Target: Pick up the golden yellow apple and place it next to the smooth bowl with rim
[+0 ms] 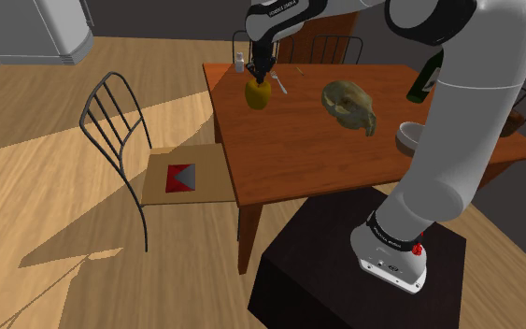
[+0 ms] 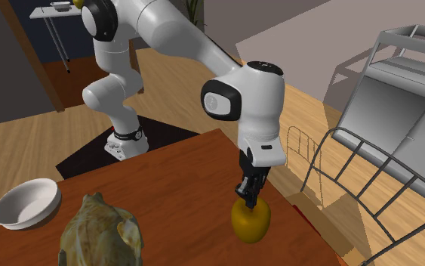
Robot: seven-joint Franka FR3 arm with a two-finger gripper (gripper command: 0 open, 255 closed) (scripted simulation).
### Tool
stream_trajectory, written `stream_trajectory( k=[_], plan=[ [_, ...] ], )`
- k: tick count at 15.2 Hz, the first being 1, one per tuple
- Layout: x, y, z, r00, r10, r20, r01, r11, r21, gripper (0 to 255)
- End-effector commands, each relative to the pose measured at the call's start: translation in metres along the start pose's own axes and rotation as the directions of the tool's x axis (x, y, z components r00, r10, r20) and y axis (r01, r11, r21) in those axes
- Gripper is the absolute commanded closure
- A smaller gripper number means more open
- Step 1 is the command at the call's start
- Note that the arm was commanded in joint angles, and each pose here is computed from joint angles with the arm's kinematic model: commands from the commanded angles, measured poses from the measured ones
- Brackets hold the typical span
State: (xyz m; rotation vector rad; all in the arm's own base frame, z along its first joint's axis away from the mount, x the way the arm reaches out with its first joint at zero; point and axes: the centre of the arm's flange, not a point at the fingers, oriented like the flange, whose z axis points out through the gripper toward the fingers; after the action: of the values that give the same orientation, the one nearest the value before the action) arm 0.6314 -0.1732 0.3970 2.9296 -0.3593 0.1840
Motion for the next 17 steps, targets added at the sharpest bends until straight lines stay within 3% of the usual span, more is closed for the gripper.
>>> stream_trajectory(
  k=[1,4,17],
  plan=[
    [0.000,0.000,0.000,1.000,0.000,0.000,0.000,1.000,0.000,255],
    [0.000,0.000,0.000,1.000,0.000,0.000,0.000,1.000,0.000,255],
    [0.010,0.011,-0.067,1.000,0.000,0.000,0.000,1.000,0.000,255]
  ],
)
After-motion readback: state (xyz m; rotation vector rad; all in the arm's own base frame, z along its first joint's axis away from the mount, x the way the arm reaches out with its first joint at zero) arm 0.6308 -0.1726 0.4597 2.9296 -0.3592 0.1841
